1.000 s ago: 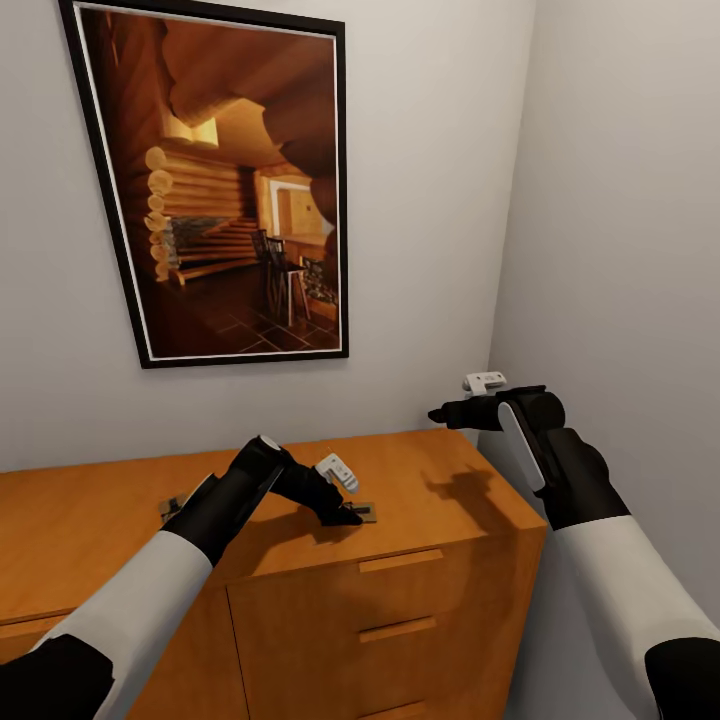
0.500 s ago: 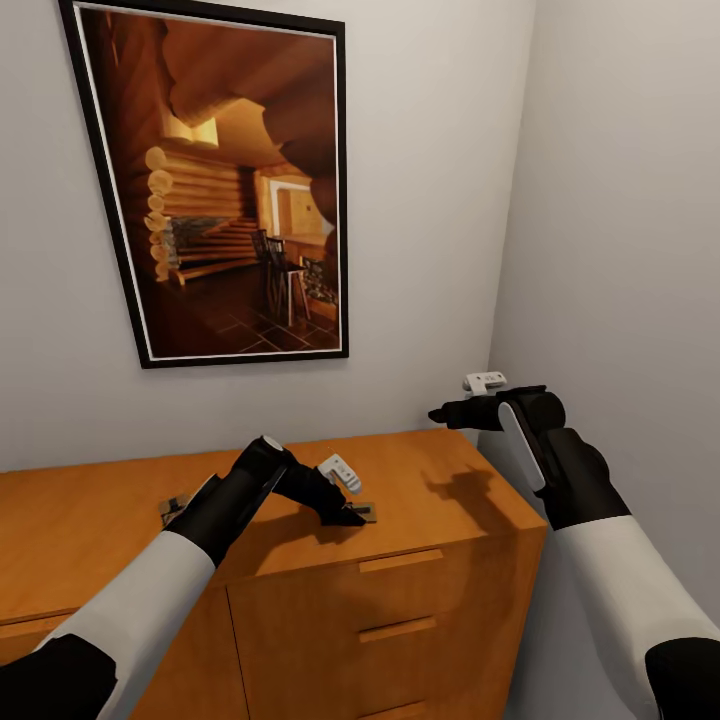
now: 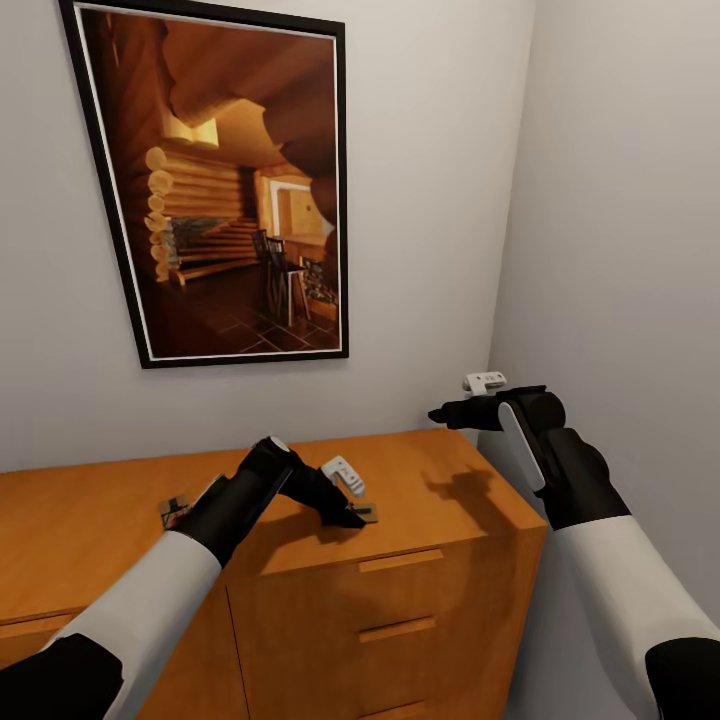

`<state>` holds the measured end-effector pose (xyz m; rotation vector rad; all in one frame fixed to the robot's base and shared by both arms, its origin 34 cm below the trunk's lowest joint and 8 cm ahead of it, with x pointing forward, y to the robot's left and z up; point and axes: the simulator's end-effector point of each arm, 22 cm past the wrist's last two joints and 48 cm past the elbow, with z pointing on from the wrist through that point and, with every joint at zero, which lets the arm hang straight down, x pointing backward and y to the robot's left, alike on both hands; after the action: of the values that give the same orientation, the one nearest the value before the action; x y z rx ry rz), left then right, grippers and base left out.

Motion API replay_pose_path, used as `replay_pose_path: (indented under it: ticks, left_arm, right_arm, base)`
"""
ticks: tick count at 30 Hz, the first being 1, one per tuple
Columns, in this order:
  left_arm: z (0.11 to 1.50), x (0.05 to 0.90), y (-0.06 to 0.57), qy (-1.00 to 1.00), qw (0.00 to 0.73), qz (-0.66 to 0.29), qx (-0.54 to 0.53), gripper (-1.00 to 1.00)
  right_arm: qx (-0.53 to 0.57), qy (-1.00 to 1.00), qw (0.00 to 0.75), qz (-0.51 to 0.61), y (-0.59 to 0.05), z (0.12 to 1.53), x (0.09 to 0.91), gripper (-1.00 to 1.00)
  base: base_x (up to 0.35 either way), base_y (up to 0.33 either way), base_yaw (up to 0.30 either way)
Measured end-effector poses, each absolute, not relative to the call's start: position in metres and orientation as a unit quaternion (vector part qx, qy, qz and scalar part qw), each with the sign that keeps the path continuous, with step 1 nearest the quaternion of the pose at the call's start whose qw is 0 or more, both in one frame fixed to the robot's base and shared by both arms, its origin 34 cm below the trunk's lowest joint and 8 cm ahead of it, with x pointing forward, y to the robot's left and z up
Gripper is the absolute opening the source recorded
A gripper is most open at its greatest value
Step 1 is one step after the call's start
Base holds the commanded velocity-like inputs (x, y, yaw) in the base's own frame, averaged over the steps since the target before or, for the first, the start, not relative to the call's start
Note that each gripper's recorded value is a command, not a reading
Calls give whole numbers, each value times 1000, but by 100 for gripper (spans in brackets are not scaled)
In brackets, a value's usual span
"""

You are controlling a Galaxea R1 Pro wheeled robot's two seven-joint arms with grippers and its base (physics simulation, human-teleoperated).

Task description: Take the four mousetraps from the cabinet in the bathroom and place them on the bathroom floor. Make sure all four end up on the same floor surface, and ensure that at least two of them are either under or directly next to the same bathroom sink.

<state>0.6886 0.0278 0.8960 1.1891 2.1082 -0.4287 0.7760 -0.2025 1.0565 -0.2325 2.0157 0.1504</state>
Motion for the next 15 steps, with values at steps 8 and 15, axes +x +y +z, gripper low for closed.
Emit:
replay_pose_path:
  ticks: [8,15]
  left_arm:
    - [898,690,23,802,340,-152,466,-100]
    - [898,690,22,802,340,-152,466,-100]
  right_arm:
    - [-97,843,526,63,-202,1056,776,100]
    - [-97,843,526,63,-202,1056,776,100]
  base:
    - [0,0,0]
    - [0,0,0]
